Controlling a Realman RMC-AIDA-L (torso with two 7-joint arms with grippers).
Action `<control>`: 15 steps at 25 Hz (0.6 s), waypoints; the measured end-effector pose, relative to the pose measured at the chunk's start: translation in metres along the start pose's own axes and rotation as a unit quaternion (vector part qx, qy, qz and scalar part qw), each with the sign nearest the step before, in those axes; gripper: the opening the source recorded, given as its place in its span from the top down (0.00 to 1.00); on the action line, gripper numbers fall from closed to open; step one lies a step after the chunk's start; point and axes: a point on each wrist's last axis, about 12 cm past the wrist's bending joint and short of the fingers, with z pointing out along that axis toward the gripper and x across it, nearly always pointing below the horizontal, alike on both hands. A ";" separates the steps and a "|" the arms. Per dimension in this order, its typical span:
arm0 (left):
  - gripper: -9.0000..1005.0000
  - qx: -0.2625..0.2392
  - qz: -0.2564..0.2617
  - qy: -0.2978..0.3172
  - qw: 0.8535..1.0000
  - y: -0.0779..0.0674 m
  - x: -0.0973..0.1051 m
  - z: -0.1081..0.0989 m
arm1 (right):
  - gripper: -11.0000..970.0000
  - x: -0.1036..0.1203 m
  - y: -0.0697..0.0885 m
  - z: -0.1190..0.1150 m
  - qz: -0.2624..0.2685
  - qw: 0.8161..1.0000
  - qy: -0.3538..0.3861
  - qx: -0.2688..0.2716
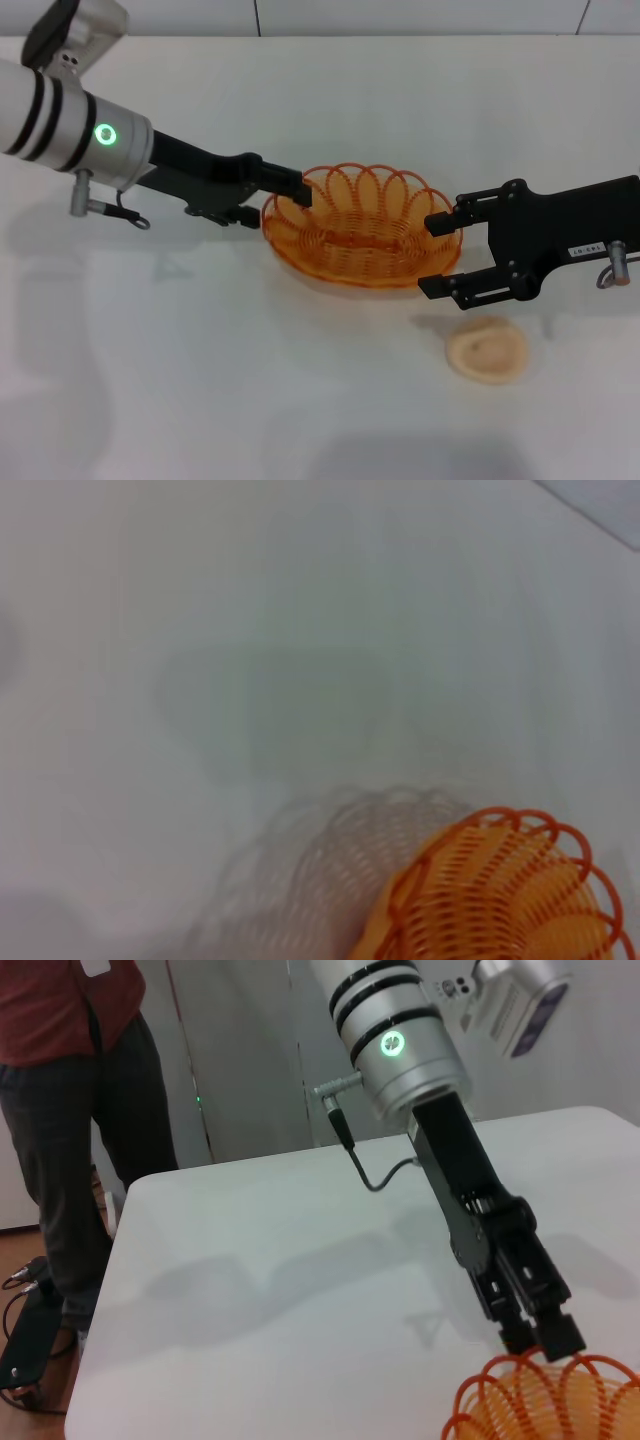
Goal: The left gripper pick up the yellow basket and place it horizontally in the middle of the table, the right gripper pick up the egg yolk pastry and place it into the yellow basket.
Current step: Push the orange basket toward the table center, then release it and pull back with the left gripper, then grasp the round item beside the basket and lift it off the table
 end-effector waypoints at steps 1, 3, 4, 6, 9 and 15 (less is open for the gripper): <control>0.29 0.000 0.004 -0.002 1.000 0.000 -0.001 -0.002 | 0.28 0.000 0.000 0.000 0.000 1.000 0.000 0.000; 0.23 -0.001 0.013 -0.011 1.000 0.001 -0.003 -0.009 | 0.28 0.000 -0.001 -0.001 0.000 1.000 -0.001 0.002; 0.21 -0.001 0.020 -0.018 1.000 0.001 -0.005 -0.014 | 0.28 0.000 -0.001 -0.001 0.000 1.000 -0.002 0.003; 0.15 0.003 0.031 -0.031 0.999 0.001 -0.009 -0.020 | 0.28 0.000 -0.001 -0.001 0.001 1.000 -0.002 0.004; 0.13 0.010 0.062 -0.059 0.996 -0.002 -0.016 -0.033 | 0.28 0.000 -0.001 -0.002 0.004 1.000 -0.002 0.004; 0.11 0.023 0.149 -0.104 0.983 -0.006 -0.024 -0.048 | 0.28 0.000 0.000 -0.007 0.021 1.000 0.014 0.014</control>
